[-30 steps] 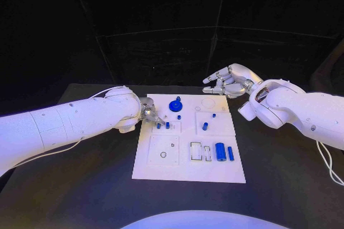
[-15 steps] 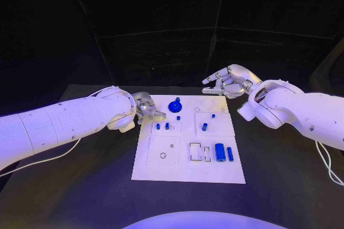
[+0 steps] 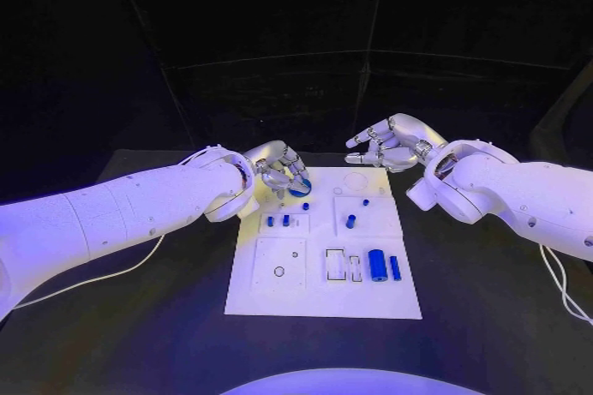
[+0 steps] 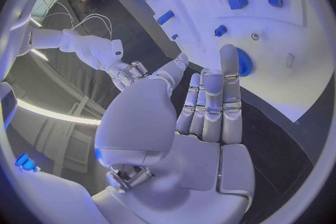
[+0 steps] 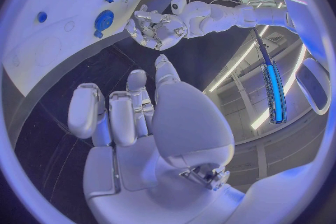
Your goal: Assemble the parts on the task board
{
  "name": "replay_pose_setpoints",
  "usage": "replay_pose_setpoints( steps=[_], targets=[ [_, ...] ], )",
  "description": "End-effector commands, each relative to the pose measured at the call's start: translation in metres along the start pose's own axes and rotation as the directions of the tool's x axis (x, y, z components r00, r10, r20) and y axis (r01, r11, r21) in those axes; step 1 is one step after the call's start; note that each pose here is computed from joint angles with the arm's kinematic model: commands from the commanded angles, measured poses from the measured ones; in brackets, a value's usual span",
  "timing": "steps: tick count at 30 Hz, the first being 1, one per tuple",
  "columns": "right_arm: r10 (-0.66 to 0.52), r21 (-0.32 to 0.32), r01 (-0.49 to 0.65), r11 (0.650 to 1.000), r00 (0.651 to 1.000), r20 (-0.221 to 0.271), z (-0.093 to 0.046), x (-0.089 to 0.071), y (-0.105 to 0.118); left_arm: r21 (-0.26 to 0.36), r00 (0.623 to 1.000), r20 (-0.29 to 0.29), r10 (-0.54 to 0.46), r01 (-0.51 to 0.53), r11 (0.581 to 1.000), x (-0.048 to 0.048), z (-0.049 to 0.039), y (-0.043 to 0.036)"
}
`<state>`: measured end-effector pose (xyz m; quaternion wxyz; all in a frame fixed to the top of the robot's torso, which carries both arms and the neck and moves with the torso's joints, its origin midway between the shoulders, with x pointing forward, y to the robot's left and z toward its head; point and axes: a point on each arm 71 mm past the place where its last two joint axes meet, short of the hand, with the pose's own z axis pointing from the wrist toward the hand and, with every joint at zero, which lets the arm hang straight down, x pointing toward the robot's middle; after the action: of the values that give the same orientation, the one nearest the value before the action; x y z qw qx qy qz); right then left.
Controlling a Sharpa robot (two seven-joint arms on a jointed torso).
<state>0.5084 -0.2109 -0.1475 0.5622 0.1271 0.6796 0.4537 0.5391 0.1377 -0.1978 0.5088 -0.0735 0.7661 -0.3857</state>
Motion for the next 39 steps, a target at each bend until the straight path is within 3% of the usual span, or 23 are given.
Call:
replay_pose_setpoints(
  steps=[1,6,14,25,39],
  targets=[
    [0.004,-0.011,-0.004,1.000,1.000,-0.006,0.001,0.001,0.002,0.103,0.987,0.021,0.160,-0.161,0.981,0.0018,0.0047,-0.0084],
    [0.005,-0.013,-0.005,1.000,1.000,-0.008,0.001,0.001,0.003,0.108,0.953,-0.028,0.300,-0.296,0.949,0.0148,0.0151,-0.0127],
    [0.006,-0.015,-0.006,1.000,1.000,-0.010,0.002,0.003,0.004,0.084,0.903,-0.098,0.417,-0.410,0.908,0.0273,0.0243,-0.0099],
    [0.007,-0.019,-0.007,1.000,1.000,-0.012,0.003,0.004,0.005,0.068,0.878,-0.153,0.454,-0.449,0.891,0.0359,0.0305,-0.0064],
    [0.008,-0.020,-0.008,1.000,1.000,-0.013,0.004,0.005,0.005,0.068,0.873,-0.171,0.457,-0.452,0.889,0.0411,0.0346,-0.0047]
  ],
)
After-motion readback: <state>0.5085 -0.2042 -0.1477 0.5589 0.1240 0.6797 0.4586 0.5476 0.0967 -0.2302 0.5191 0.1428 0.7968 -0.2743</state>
